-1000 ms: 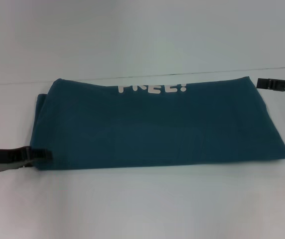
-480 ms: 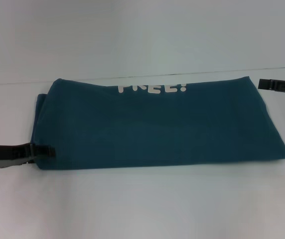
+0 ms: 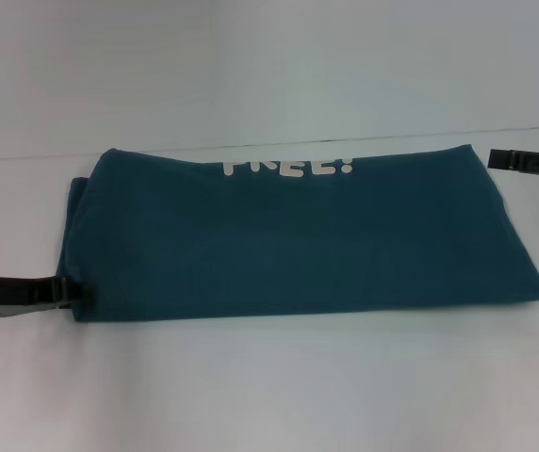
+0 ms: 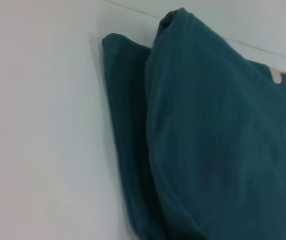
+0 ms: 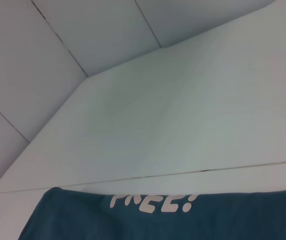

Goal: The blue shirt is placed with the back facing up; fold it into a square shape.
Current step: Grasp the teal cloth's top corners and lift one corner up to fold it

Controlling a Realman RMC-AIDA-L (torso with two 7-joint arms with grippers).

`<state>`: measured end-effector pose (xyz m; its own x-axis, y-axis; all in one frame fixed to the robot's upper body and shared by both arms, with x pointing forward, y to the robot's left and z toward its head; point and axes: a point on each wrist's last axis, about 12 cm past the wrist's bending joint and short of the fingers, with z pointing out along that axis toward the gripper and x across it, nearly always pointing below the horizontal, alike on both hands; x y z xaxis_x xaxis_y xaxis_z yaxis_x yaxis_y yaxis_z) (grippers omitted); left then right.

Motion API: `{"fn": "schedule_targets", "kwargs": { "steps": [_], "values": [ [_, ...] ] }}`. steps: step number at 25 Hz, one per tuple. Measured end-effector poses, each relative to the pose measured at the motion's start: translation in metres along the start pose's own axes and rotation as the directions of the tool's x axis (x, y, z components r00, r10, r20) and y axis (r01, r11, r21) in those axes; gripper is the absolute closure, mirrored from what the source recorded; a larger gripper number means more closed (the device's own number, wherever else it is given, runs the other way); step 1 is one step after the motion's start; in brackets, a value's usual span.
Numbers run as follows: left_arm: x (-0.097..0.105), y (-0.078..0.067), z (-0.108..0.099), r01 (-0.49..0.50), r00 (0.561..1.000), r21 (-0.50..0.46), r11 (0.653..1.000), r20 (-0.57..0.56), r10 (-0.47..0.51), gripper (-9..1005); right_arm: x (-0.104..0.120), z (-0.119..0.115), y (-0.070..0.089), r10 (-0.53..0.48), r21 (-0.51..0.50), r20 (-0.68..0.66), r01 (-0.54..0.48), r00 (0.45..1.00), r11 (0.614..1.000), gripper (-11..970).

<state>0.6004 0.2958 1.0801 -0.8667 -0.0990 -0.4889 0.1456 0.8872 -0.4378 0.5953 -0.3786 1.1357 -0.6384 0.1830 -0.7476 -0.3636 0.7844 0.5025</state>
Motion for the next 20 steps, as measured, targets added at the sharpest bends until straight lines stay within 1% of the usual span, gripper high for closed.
{"fn": "schedule_targets", "kwargs": {
  "steps": [1, 6, 11, 14, 20],
  "values": [
    [0.0, 0.001, 0.0, -0.001, 1.0, -0.008, 1.0, 0.001, 0.001, 501, 0.0, 0.0, 0.0, 0.0, 0.0, 0.0, 0.0, 1.0, 1.0, 101],
    [-0.002, 0.001, -0.001, -0.002, 1.0, -0.016, 1.0, 0.012, 0.002, 744, 0.0, 0.0, 0.0, 0.002, 0.001, 0.001, -0.002, 1.0, 1.0, 102],
    [-0.003, 0.002, -0.002, -0.003, 1.0, -0.02, 1.0, 0.018, 0.003, 881, 0.001, 0.0, 0.0, 0.004, 0.003, 0.002, -0.004, 1.0, 1.0, 102],
    [-0.004, 0.005, -0.006, 0.0, 1.0, -0.03, 1.0, 0.031, 0.001, 963, 0.002, 0.002, 0.0, 0.006, 0.002, 0.002, -0.006, 1.0, 1.0, 102],
    [0.004, 0.02, -0.022, 0.028, 0.997, -0.039, 0.999, 0.079, -0.025, 968, 0.008, 0.009, 0.005, 0.009, -0.015, 0.0, -0.009, 1.0, 1.0, 106]
  ]
}}
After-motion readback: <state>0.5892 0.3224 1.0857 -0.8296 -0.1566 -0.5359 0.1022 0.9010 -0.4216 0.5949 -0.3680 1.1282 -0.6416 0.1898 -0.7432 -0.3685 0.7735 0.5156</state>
